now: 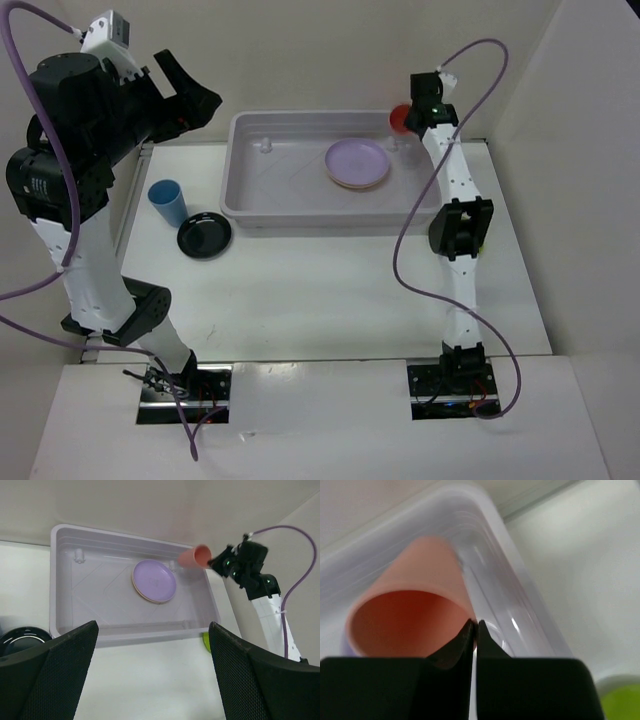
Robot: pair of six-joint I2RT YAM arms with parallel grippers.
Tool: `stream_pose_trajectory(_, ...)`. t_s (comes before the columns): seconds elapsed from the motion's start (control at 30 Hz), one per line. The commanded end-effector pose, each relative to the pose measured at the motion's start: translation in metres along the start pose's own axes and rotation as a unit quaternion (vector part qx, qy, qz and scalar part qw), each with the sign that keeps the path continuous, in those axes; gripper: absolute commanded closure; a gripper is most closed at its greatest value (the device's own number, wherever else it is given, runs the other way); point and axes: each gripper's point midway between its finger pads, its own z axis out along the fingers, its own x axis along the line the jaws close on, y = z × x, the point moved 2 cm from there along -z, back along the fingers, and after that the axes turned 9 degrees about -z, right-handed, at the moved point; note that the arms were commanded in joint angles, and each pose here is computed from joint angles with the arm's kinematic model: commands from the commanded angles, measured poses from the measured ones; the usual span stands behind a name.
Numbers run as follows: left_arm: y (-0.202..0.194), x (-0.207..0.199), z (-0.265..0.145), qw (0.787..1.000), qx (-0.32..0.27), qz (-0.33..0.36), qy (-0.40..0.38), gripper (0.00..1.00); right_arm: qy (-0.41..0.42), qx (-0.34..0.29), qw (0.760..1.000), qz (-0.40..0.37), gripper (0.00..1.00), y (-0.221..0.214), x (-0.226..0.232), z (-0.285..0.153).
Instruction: Place the mixed dishes into the plastic bin
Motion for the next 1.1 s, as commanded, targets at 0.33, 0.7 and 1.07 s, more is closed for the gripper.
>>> stream_pose_trajectory(0.33,0.007,0.005,-0.003,1.000,-0.017,0.014,0.012,0.02,-0.022,0.068,0.997,-0.011,1.00,-0.039,-0.026,0.023)
stream_pose_trajectory(0.7,0.006,0.008,-0.001,1.000,-0.016,0.019,0.018,0.01,-0.004,0.092,0.996,0.002,1.00,-0.048,-0.024,0.021)
stream_pose_trajectory(1.07,0.006,0.008,-0.001,1.000,-0.016,0.019,0.018,0.01,0.012,0.121,0.992,0.013,0.79,-0.055,-0.033,0.021)
